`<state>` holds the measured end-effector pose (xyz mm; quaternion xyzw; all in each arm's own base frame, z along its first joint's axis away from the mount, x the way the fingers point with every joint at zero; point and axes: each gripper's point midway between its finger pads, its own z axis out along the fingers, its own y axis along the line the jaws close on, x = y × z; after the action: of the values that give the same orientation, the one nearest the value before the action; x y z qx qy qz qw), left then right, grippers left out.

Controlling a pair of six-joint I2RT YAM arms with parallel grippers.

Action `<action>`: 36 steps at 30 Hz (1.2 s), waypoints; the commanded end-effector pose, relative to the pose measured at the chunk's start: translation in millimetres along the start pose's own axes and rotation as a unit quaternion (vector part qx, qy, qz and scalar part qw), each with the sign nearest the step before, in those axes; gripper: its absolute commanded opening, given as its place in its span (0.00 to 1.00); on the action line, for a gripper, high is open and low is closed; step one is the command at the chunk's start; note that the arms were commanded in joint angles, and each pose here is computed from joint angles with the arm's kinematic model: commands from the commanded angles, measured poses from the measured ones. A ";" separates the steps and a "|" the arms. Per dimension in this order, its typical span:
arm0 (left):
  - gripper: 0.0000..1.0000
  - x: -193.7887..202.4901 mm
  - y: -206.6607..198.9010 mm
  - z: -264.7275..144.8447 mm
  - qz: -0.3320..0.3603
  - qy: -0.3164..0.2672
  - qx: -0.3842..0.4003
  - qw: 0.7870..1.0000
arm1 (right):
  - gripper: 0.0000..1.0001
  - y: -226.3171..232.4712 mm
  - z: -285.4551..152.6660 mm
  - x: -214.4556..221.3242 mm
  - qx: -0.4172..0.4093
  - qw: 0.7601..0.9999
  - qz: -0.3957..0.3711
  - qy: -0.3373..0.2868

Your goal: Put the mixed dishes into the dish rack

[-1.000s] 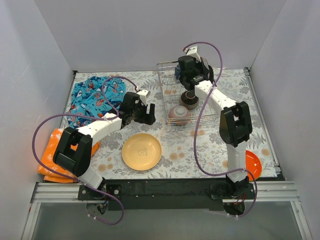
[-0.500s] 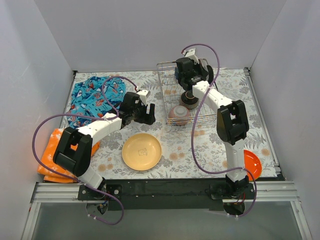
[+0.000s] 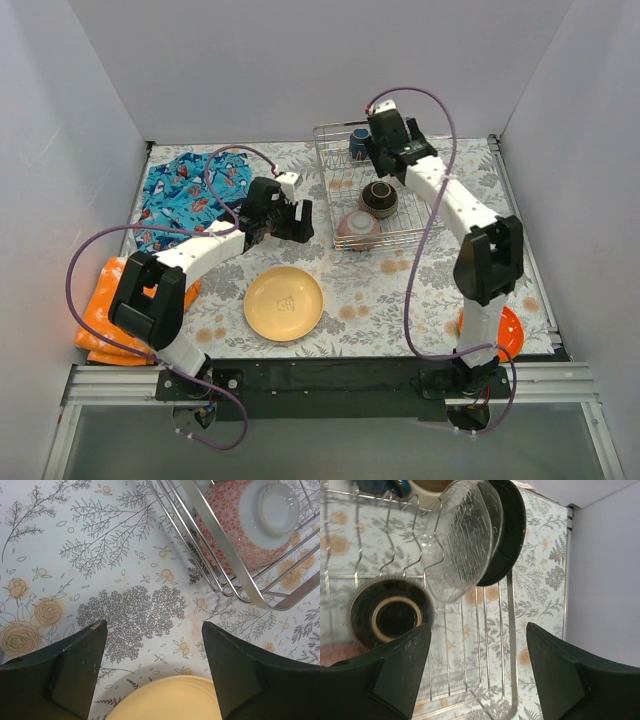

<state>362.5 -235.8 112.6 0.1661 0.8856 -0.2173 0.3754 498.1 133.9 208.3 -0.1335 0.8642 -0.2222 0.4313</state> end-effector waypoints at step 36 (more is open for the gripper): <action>0.76 16.4 24.0 5.7 0.097 0.054 -0.040 0.993 | 0.73 -84.9 -55.2 385.3 -0.532 0.779 -0.283 0.173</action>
<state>366.9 -219.9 96.5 0.2348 0.8901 -0.1522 0.3598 217.1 -66.9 29.8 -0.3771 0.8992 0.2198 0.0317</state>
